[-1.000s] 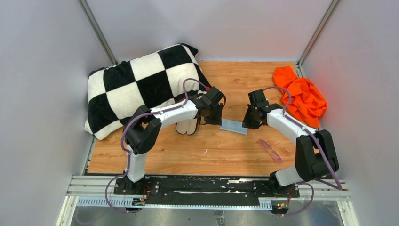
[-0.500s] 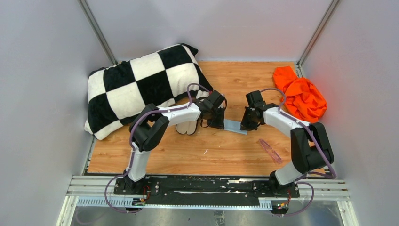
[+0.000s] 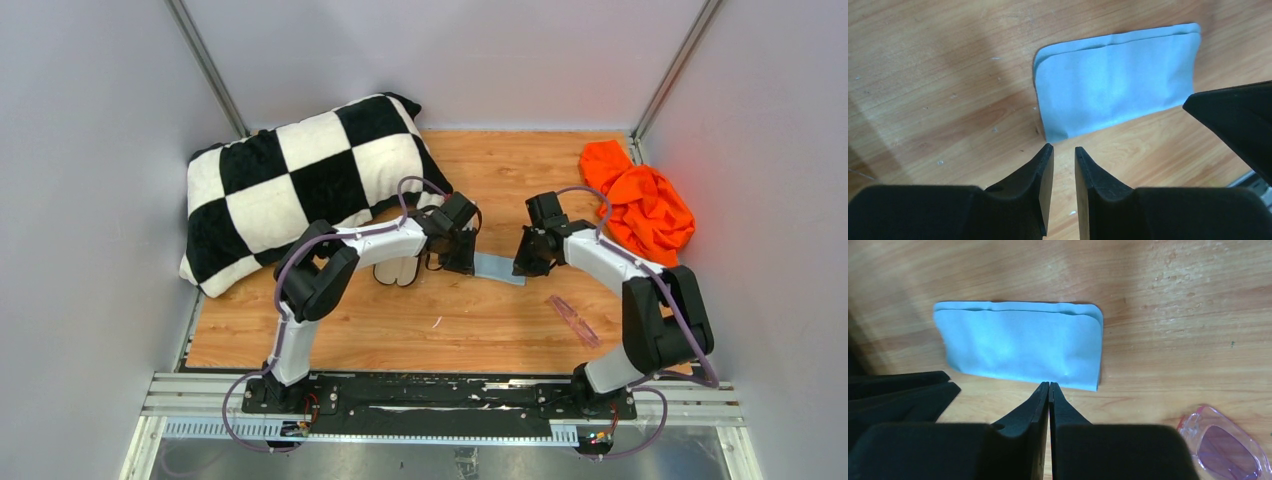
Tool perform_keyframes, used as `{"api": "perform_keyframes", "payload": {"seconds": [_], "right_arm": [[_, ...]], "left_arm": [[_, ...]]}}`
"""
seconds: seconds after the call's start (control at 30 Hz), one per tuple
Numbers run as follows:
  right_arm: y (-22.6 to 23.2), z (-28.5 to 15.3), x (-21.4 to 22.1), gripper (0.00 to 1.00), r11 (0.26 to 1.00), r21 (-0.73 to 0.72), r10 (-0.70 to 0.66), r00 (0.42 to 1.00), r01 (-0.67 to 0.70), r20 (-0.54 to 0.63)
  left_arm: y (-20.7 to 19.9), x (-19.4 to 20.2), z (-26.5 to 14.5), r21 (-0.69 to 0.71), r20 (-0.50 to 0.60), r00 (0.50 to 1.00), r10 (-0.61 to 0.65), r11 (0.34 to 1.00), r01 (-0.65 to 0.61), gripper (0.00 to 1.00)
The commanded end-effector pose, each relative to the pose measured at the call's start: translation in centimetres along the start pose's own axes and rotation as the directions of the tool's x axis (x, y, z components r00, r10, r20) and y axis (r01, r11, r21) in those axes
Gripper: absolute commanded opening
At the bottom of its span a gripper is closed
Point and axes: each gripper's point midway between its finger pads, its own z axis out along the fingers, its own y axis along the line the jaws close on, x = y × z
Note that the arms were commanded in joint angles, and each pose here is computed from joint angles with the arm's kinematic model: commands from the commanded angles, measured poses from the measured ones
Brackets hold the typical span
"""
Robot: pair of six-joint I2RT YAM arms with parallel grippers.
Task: Organize the sunglasses
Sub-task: Fold the glasses cleaning cloth at the center of the board.
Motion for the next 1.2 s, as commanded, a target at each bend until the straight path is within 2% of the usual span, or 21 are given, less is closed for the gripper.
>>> {"api": "perform_keyframes", "payload": {"seconds": [0.0,0.2,0.33,0.6,0.7,0.83,1.0,1.17], "right_arm": [[1.3,-2.0,-0.7,0.08,0.999,-0.046,0.019,0.999,-0.017,0.041],[2.1,0.4,1.0,0.07,0.998,-0.057,0.026,0.999,-0.028,-0.032],[0.8,1.5,1.7,0.08,1.0,-0.015,0.019,0.999,-0.02,-0.044],[0.6,0.2,1.4,0.08,1.0,-0.014,-0.004,1.0,0.004,-0.026],[1.1,-1.4,0.2,0.09,0.999,-0.033,-0.004,1.0,0.004,0.013],[2.1,-3.8,-1.7,0.12,0.998,-0.065,-0.013,0.996,0.019,0.084],[2.9,-5.9,-2.6,0.16,0.994,-0.102,-0.013,0.993,0.025,0.121],[2.7,-6.1,-2.1,0.18,0.994,-0.104,-0.014,0.994,0.026,0.113]], "left_arm": [[-2.3,-1.6,-2.6,0.072,0.033,0.999,-0.006,0.997,0.003,0.29],[-2.4,-1.1,-0.8,0.079,-0.005,0.999,-0.042,0.996,0.042,0.29],[-1.9,-0.6,0.3,0.074,-0.015,0.998,-0.056,0.996,0.057,0.29],[2.1,1.2,1.3,-0.094,-0.062,0.998,-0.017,0.996,0.011,0.28],[1.5,0.0,-0.4,-0.091,-0.026,1.0,0.004,0.996,-0.006,0.28],[0.0,-2.9,-4.6,-0.088,0.084,0.996,0.037,0.996,-0.03,0.32],[2.2,-5.2,-9.1,-0.244,0.187,0.978,0.093,0.969,-0.045,0.39],[5.6,-4.6,-9.8,-0.293,0.167,0.984,0.06,0.956,-0.009,0.42]]}}
